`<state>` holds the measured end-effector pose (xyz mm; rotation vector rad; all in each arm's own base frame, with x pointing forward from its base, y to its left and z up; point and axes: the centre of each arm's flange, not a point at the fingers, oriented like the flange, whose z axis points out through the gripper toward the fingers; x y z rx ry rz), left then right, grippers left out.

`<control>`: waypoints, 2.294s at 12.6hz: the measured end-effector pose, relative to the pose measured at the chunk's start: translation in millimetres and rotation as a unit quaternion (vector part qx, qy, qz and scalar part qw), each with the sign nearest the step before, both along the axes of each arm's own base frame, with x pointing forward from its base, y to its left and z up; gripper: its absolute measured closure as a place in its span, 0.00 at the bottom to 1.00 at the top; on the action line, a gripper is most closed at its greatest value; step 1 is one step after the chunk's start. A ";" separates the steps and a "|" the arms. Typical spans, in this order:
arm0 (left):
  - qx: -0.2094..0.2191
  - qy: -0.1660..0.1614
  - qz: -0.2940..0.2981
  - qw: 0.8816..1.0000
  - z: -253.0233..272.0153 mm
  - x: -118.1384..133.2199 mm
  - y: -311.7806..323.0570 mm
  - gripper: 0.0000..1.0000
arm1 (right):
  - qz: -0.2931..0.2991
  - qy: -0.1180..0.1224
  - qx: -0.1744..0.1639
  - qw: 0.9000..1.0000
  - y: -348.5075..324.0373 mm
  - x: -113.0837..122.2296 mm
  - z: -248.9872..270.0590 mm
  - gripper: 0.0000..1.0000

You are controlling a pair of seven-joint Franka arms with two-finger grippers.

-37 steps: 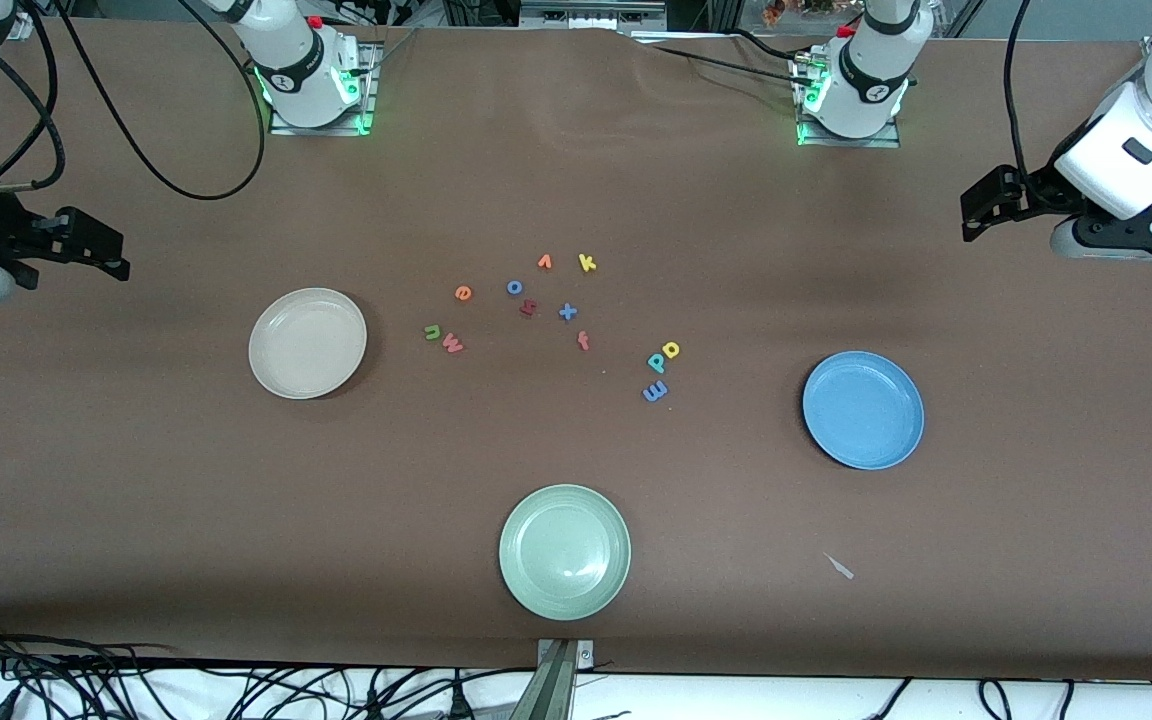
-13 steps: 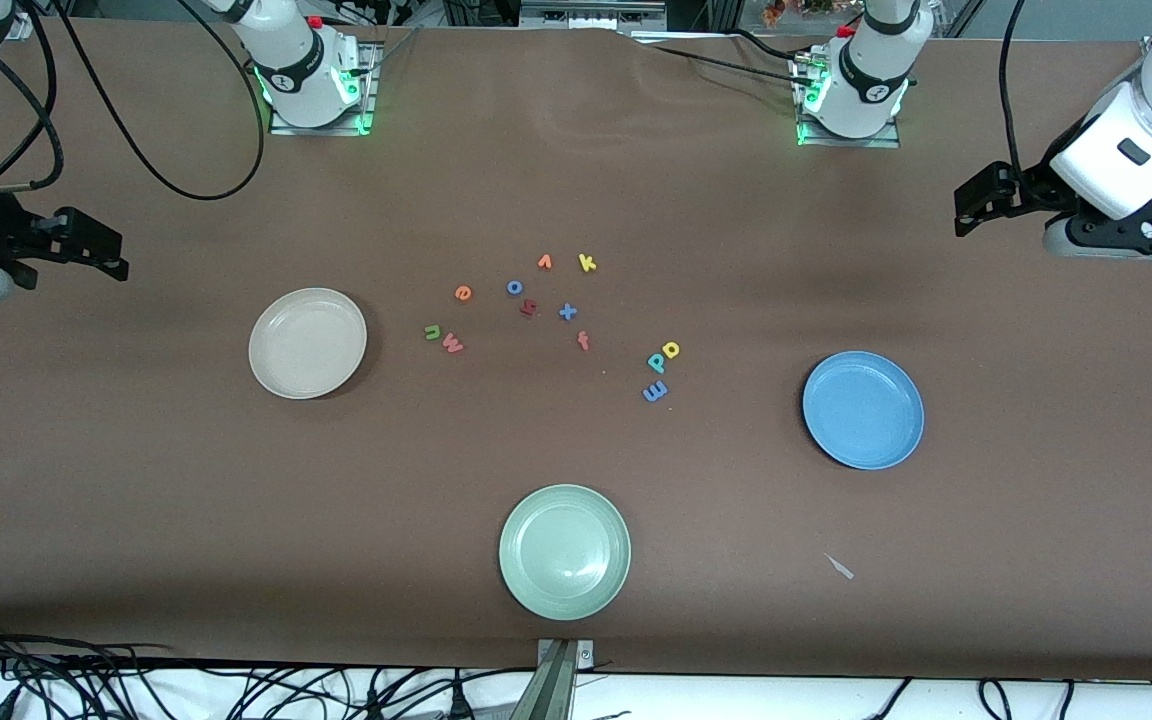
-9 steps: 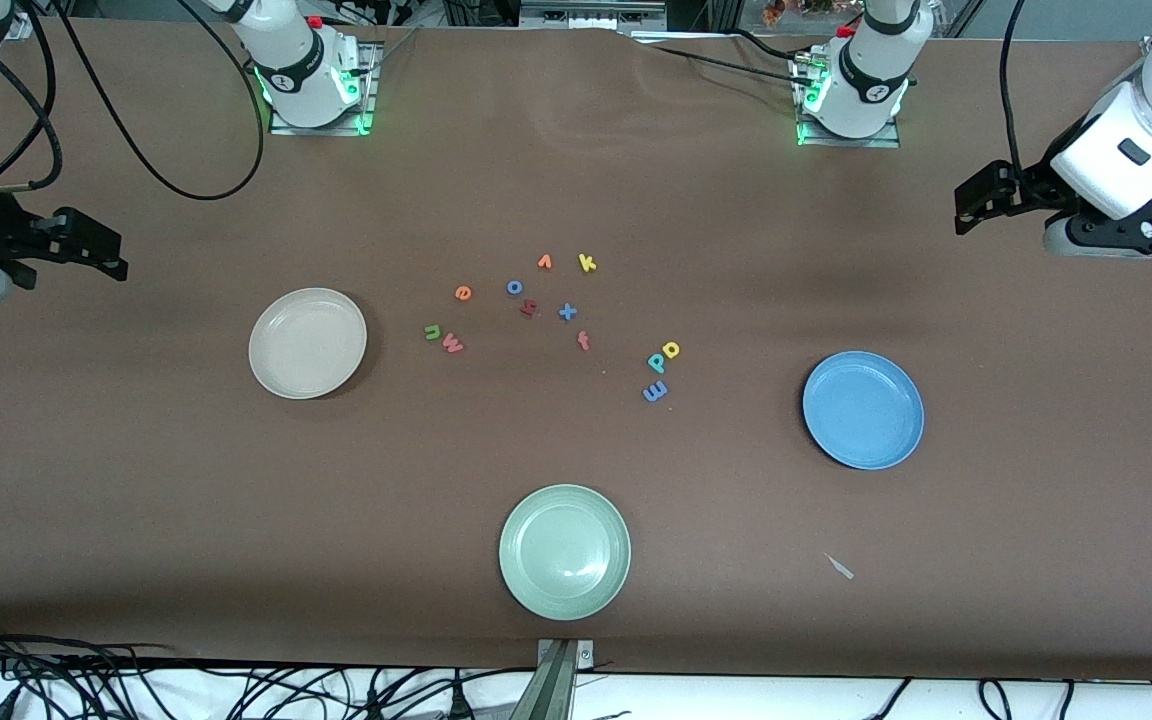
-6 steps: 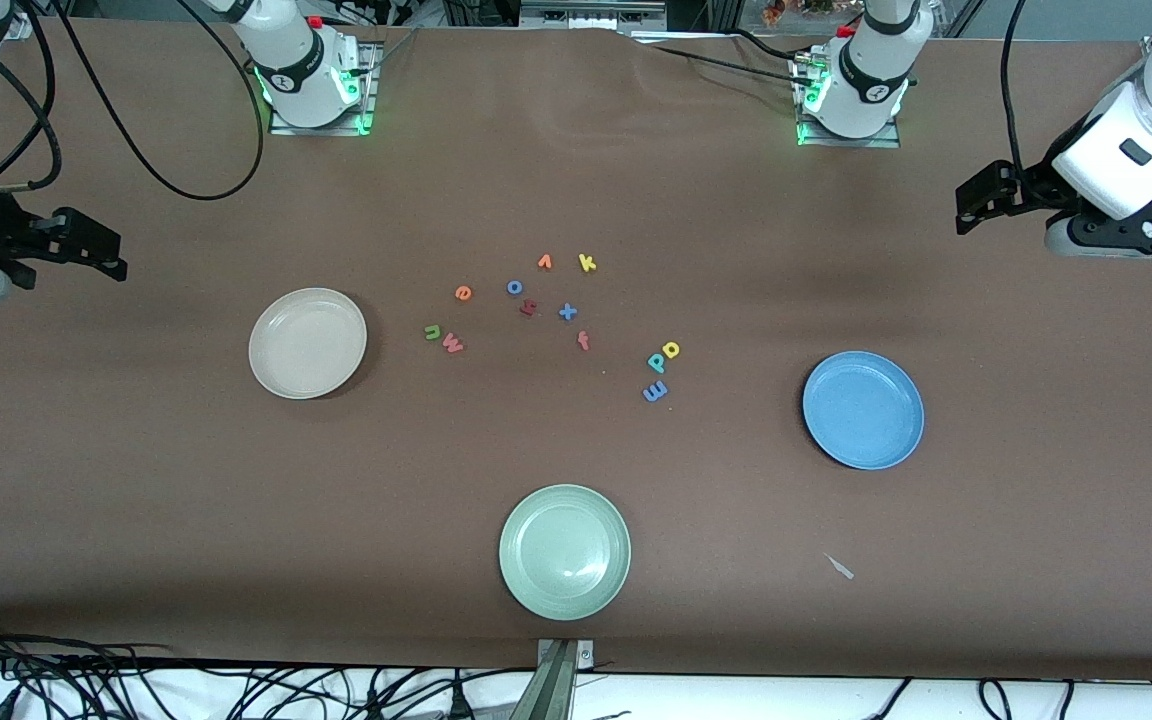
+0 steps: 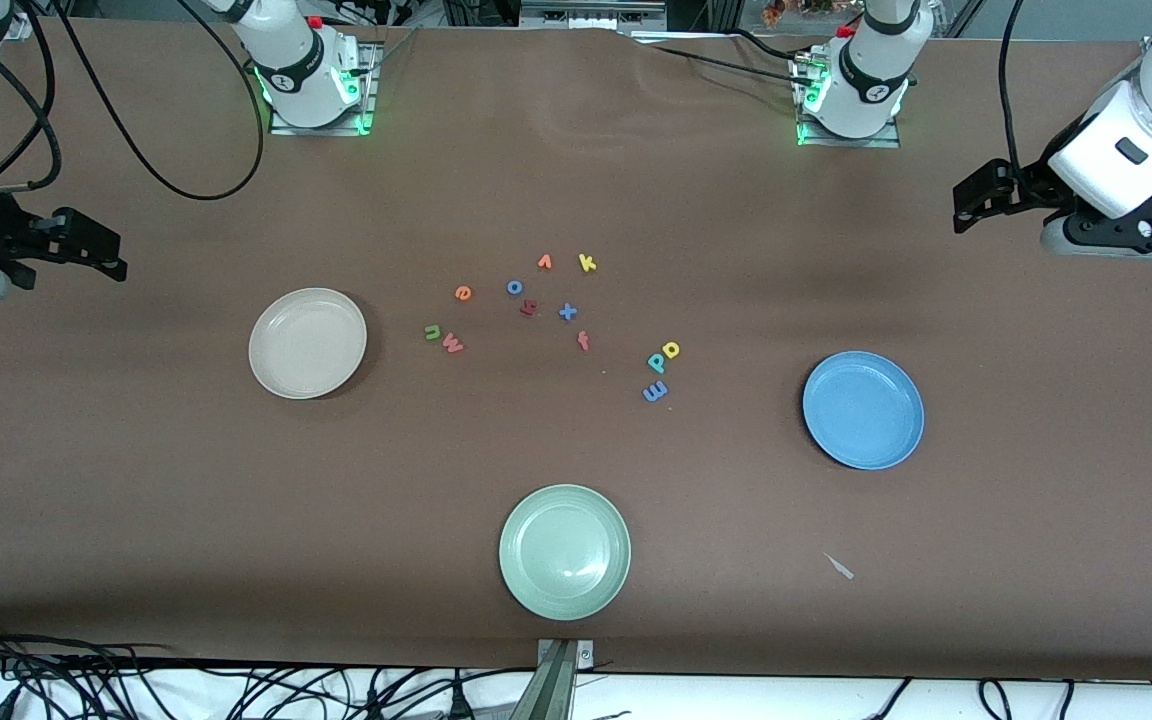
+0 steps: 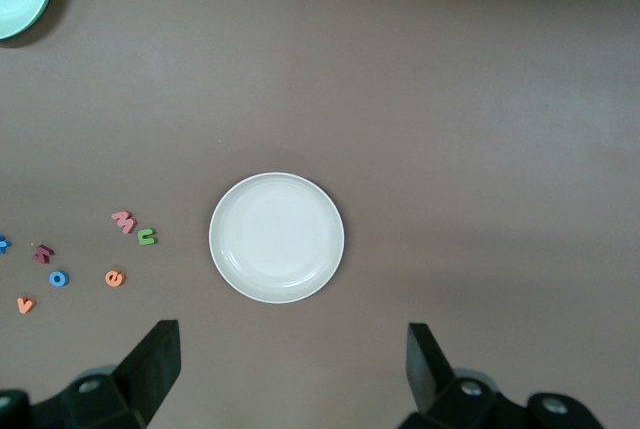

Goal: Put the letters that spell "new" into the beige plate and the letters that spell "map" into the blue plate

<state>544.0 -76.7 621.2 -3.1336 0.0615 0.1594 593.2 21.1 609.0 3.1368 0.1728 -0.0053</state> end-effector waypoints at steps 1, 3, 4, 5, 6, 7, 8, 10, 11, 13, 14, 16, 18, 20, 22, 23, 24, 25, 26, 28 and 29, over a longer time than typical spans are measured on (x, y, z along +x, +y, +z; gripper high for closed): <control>0.000 0.000 0.000 1.000 0.0 0.0 -0.1 0.00 | 0.000 0.000 0.000 1.000 0.0 0.0 0.0 0.00; 0.000 0.000 0.000 1.000 0.0 0.0 0.2 0.00 | 0.000 0.000 0.000 1.000 0.0 0.1 0.0 0.00; 0.000 0.001 0.000 1.000 -0.1 -0.2 0.4 0.00 | 0.000 -0.001 0.000 1.000 0.0 0.1 0.1 0.00; 0.000 0.002 0.000 1.000 -0.3 -0.5 0.2 0.00 | 0.000 0.000 0.000 1.000 0.0 0.4 -0.5 0.00; 0.000 0.003 0.000 1.000 -0.5 -0.8 -0.4 0.00 | 0.000 0.002 0.000 1.000 0.2 1.3 -2.5 0.00; 0.001 0.004 -0.001 1.000 -0.6 -1.1 -1.1 0.00 | 0.000 0.004 0.000 1.000 0.4 2.7 -5.5 0.00; 0.001 0.004 -0.002 1.000 -0.6 -1.2 -1.5 0.00 | 0.000 0.006 0.000 1.000 0.6 4.0 -8.2 0.00; 0.001 0.004 -0.001 1.000 -0.6 -1.2 -1.0 0.00 | 0.000 0.007 0.000 1.000 0.7 5.0 -9.9 0.00; 0.001 0.004 0.000 1.000 -0.6 -1.1 -0.1 0.00 | 0.001 0.007 0.000 1.000 1.0 5.0 -9.9 0.00; 0.001 0.004 0.002 1.000 -0.6 -0.7 2.8 0.00 | 0.001 0.007 0.000 1.000 1.3 5.0 -9.8 0.00; 0.001 0.004 0.003 1.000 -0.7 -0.6 3.0 0.00 | 0.001 0.007 0.000 1.000 1.3 5.0 -9.8 0.00; 0.001 0.005 -0.002 1.000 -0.7 -1.3 -1.5 0.00 | 0.001 0.006 0.000 1.000 1.5 5.0 -9.8 0.00; 0.001 0.005 -0.004 1.000 -1.1 -1.5 -3.7 0.00 | 0.001 0.006 0.000 1.000 1.7 5.0 -9.8 0.00; 0.001 0.005 -0.004 1.000 -1.3 -1.4 -3.7 0.00 | 0.001 0.006 0.000 1.000 1.8 5.0 -9.8 0.00; -0.001 0.006 -0.004 1.000 -1.4 -1.4 -4.1 0.00 | 0.002 0.006 0.000 1.000 1.9 5.0 -9.8 0.00; -0.004 0.006 -0.004 1.000 -1.4 -1.5 -4.9 0.00 | 0.002 0.006 0.000 1.000 2.0 5.0 -9.8 0.00; -0.007 0.007 -0.004 1.000 -1.7 -1.5 -5.5 0.00 | 0.002 0.006 0.000 1.000 2.0 5.0 -9.8 0.00; -0.007 0.008 -0.004 1.000 -2.9 -0.8 -5.4 0.00 | 0.002 0.006 0.000 1.000 2.0 5.0 -9.8 0.00; -0.007 0.009 -0.003 1.000 -4.3 0.1 -4.3 0.00 | 0.002 0.006 0.000 1.000 2.0 5.0 -9.8 0.00; -0.007 0.012 -0.002 1.000 -6.7 1.4 -3.6 0.00 | 0.002 0.006 0.000 1.000 1.9 5.0 -9.8 0.00; -0.007 0.013 -0.004 1.000 -7.8 1.8 -5.0 0.00 | 0.002 0.006 0.000 1.000 1.9 5.0 -9.8 0.00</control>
